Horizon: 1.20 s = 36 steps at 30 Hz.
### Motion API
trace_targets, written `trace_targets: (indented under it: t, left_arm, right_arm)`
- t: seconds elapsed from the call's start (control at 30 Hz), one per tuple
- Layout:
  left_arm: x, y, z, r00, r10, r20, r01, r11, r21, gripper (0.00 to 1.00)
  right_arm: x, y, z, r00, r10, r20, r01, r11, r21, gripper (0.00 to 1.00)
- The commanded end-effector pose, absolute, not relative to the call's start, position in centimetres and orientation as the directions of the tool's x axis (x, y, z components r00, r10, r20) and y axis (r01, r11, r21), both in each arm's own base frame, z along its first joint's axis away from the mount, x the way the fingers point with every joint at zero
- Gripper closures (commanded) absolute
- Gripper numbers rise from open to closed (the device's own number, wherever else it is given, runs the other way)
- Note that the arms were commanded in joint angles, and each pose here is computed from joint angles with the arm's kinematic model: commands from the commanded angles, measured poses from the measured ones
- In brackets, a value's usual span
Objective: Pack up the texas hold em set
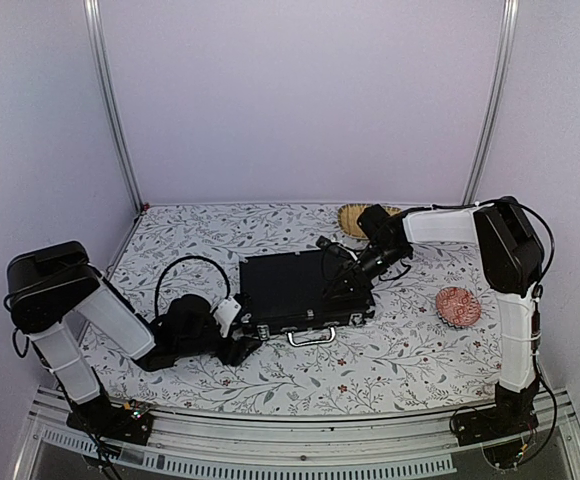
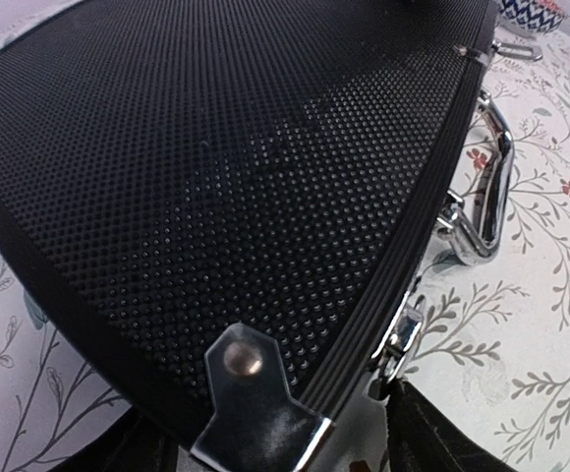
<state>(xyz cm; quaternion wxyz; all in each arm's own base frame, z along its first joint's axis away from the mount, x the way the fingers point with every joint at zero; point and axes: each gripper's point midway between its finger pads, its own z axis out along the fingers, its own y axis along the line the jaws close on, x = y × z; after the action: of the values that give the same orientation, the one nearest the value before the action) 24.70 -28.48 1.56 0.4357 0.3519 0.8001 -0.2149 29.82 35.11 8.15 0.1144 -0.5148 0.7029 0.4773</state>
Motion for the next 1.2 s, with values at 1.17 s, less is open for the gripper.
trace_targets:
  t: [1.17]
  left_arm:
    - [27.1,-30.3,14.1,-0.286,0.395,-0.873,0.638,0.758,0.135,0.26]
  right_arm:
    - [31.5,26.0,12.7,-0.485,-0.611,-0.626,-0.87,0.266,0.414,0.46]
